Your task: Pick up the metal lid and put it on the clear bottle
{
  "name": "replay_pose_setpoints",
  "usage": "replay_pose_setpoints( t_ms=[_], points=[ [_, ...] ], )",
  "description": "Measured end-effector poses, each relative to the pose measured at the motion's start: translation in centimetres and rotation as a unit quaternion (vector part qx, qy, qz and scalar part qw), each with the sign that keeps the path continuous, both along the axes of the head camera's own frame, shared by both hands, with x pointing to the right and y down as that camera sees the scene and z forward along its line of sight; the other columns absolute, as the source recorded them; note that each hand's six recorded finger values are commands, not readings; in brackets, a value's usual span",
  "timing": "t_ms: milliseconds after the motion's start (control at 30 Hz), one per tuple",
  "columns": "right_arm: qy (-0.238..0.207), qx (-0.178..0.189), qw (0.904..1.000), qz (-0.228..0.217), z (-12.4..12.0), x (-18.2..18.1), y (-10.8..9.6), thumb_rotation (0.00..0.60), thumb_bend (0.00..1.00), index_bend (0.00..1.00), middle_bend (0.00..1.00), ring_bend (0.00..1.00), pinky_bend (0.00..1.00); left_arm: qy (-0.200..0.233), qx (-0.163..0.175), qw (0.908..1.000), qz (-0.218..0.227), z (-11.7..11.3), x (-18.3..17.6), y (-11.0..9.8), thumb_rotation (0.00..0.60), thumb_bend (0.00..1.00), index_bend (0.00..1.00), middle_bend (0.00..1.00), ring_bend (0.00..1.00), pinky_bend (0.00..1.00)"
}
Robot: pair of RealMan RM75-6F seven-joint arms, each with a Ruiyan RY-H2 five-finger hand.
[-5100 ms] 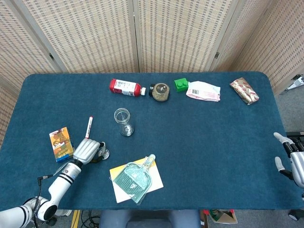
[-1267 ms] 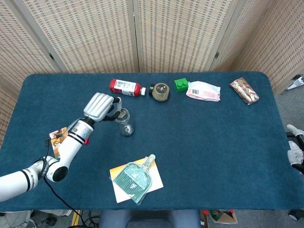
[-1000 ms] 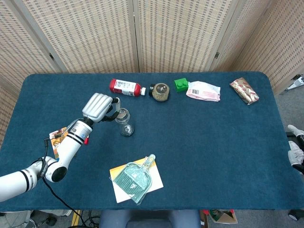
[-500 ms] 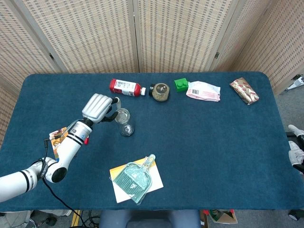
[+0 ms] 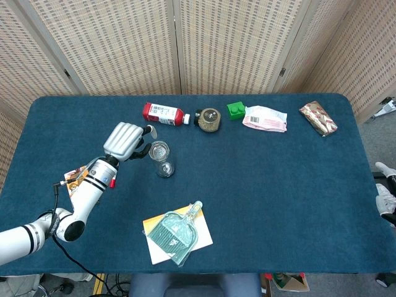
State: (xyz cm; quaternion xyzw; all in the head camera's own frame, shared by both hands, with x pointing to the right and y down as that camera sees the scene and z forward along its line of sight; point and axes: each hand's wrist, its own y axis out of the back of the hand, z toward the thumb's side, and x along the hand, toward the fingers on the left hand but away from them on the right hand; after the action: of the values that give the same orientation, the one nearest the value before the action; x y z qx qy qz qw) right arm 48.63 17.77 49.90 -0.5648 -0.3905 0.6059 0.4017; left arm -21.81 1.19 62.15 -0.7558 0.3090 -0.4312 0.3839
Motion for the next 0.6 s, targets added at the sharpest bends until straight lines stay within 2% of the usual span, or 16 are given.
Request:
replay_pose_setpoints(
  t_ms=[133, 200, 300, 333, 600],
  points=[
    [0.0, -0.001, 1.0, -0.001, 0.0, 0.0, 0.0, 0.6, 0.44, 0.17, 0.26, 0.18, 0.32, 0.012, -0.02, 0.9997, -0.003, -0.5, -0.3, 0.4, 0.594, 0.54, 0.43, 1.0, 1.0, 1.0],
    [-0.001, -0.001, 1.0, -0.002, 0.1, -0.1, -0.1, 0.6, 0.44, 0.17, 0.26, 0.18, 0.32, 0.013, -0.026, 0.9996, 0.001, -0.6, -0.3, 0.6, 0.548, 0.58, 0.43, 1.0, 1.0, 1.0],
    [-0.001, 0.0, 1.0, -0.003, 0.1, -0.2, -0.1, 0.6, 0.44, 0.17, 0.26, 0.18, 0.32, 0.009, -0.039, 0.9992, 0.011, -0.6, -0.2, 1.2, 0.396, 0.61, 0.4, 1.0, 1.0, 1.0],
    [-0.001, 0.0, 1.0, -0.004, 0.0, -0.2, -0.1, 0.6, 0.44, 0.17, 0.26, 0.18, 0.32, 0.007, -0.044, 0.9989, 0.014, -0.5, -0.1, 1.4, 0.372, 0.62, 0.39, 1.0, 1.0, 1.0],
    [0.001, 0.002, 1.0, 0.0, -0.2, -0.1, 0.1, 0.6, 0.44, 0.17, 0.26, 0.18, 0.32, -0.005, -0.054, 0.9983, 0.02, -0.2, 0.0, 1.6, 0.349, 0.64, 0.36, 1.0, 1.0, 1.0]
  ],
)
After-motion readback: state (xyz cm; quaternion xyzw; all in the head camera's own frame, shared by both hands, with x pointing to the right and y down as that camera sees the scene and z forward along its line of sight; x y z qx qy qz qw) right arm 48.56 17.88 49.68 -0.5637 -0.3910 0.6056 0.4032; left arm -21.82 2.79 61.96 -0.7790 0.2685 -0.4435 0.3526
